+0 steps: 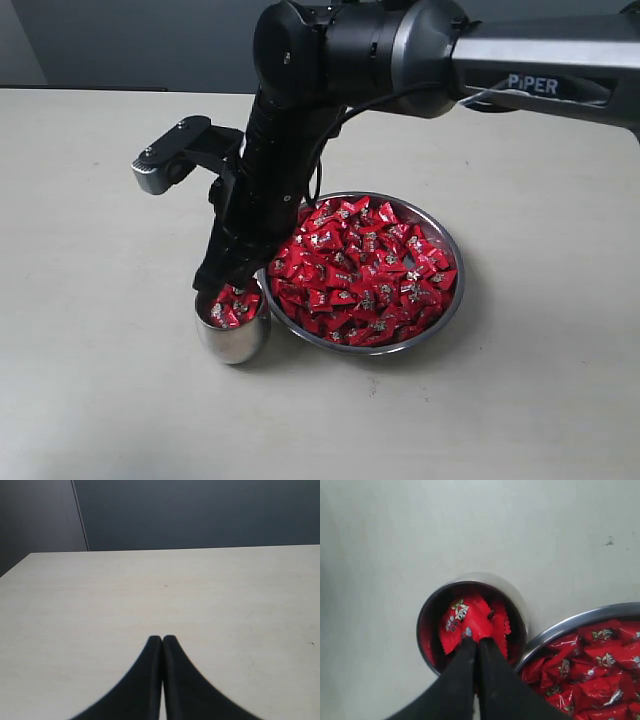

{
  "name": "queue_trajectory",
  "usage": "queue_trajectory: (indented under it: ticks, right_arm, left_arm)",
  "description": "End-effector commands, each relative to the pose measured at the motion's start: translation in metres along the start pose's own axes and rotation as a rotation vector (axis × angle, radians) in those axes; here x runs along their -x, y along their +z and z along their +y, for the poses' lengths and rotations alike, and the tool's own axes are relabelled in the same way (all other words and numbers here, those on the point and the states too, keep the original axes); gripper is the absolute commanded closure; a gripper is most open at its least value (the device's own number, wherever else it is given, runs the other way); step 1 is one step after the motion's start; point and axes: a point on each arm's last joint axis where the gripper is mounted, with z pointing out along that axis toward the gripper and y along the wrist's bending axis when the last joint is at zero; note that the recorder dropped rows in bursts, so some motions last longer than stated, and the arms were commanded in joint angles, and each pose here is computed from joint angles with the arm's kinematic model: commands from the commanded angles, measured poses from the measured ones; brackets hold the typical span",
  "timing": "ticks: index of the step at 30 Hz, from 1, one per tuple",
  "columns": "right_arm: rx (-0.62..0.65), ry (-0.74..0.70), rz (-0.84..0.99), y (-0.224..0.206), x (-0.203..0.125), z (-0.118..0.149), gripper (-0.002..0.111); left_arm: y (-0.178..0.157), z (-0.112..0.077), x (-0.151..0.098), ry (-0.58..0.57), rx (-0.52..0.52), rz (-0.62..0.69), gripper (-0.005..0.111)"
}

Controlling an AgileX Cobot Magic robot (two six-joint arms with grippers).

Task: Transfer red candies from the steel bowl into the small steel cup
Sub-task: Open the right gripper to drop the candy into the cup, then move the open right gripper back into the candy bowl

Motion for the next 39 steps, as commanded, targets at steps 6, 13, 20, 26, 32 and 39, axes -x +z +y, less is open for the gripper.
queue_trajectory:
  ticks: [6, 13, 20, 26, 32, 39]
  right_arm:
    - [-0.006, -0.007, -0.008, -0.002, 0.001, 0.001, 0.101]
    - [-0.006, -0.007, -0.008, -0.002, 0.001, 0.001, 0.067]
    - [-0.044, -0.028, 0.014, -0.002, -0.001, -0.003, 0.068]
    - [-0.186, -0.004, 0.023, -0.016, -0.003, -0.012, 0.068]
    - [-0.292, 0.069, -0.096, -0.044, 0.000, -0.023, 0.091]
    - [-0.369, 0.365, -0.158, -0.063, -0.019, -0.065, 0.109]
  left_arm:
    - [0.000, 0.000, -0.001, -0.002, 0.001, -0.002, 0.106]
    - [0.000, 0.000, -0.001, -0.002, 0.001, -0.002, 0.106]
    - [0.000, 0.000, -0.001, -0.002, 0.001, -0.002, 0.106]
    - [0.000, 0.000, -0.001, -0.002, 0.001, -0.002, 0.106]
    - [0.000, 0.000, -0.001, -0.002, 0.001, -0.002, 0.106]
    - [0.000, 0.000, -0.001, -0.002, 0.001, -0.002, 0.106]
